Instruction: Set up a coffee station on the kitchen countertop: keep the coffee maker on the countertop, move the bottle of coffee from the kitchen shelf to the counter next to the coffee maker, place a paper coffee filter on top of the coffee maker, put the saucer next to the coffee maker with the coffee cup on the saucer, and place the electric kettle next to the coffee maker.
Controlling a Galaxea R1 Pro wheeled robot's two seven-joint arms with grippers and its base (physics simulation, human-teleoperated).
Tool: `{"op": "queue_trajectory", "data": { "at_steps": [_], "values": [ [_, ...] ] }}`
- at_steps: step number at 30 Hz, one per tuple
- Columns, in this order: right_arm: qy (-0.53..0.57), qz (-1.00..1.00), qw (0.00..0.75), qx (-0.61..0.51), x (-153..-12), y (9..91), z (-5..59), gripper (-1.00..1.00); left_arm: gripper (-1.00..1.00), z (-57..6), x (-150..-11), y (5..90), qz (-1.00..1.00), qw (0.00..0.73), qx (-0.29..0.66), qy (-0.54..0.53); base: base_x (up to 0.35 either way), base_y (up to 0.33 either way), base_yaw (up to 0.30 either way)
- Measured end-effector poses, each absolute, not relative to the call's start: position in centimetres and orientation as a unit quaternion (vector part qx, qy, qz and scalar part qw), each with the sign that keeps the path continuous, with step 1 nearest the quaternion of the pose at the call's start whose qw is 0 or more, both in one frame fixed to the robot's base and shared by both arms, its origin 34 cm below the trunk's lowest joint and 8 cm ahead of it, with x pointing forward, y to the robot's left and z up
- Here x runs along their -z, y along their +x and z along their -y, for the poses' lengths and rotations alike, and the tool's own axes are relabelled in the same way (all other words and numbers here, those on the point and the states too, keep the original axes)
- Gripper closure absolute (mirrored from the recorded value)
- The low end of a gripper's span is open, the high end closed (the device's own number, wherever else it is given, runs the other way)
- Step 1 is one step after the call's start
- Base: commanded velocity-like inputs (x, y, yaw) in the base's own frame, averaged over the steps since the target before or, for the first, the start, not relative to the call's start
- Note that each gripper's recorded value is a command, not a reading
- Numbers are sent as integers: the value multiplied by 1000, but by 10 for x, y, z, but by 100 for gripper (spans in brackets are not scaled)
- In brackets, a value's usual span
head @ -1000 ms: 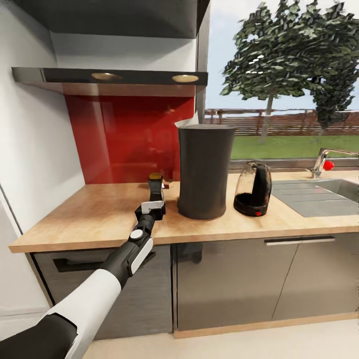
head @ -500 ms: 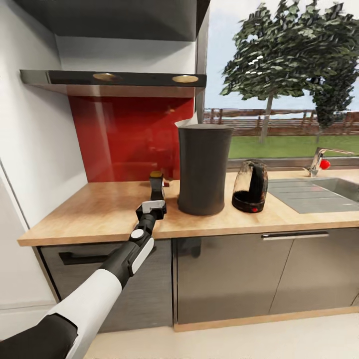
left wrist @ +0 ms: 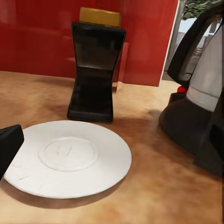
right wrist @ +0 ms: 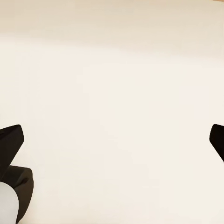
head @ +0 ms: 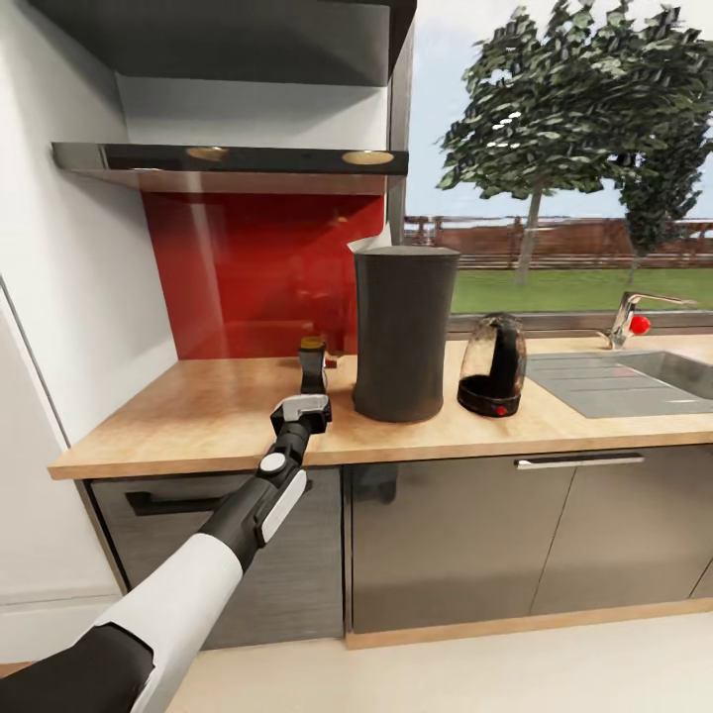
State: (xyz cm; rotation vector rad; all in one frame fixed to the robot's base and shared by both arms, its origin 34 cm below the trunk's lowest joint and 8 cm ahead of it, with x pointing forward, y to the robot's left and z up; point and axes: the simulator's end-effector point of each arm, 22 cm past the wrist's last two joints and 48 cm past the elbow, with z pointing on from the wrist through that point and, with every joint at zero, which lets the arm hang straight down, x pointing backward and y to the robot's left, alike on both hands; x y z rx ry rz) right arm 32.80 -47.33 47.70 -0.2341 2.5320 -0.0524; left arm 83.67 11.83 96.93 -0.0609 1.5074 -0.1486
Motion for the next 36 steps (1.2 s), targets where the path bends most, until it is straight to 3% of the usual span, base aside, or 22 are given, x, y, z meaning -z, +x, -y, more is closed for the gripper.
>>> {"op": "queue_trajectory", "data": {
  "at_steps": [11, 30, 36],
  "values": [
    [-88, -951, 295, 20, -477, 328, 473, -100, -100, -97, -993, 833, -679, 728, 92, 0, -7, 0, 0],
    [-88, -951, 295, 20, -477, 328, 473, -100, -100, -84, -984, 831, -697, 709, 109, 27, -136, 0, 0],
    [-88, -951, 295, 20, -477, 328, 473, -100, -100, -54, -984, 822, -689, 701, 163, 90, -6, 0, 0]
  ]
}}
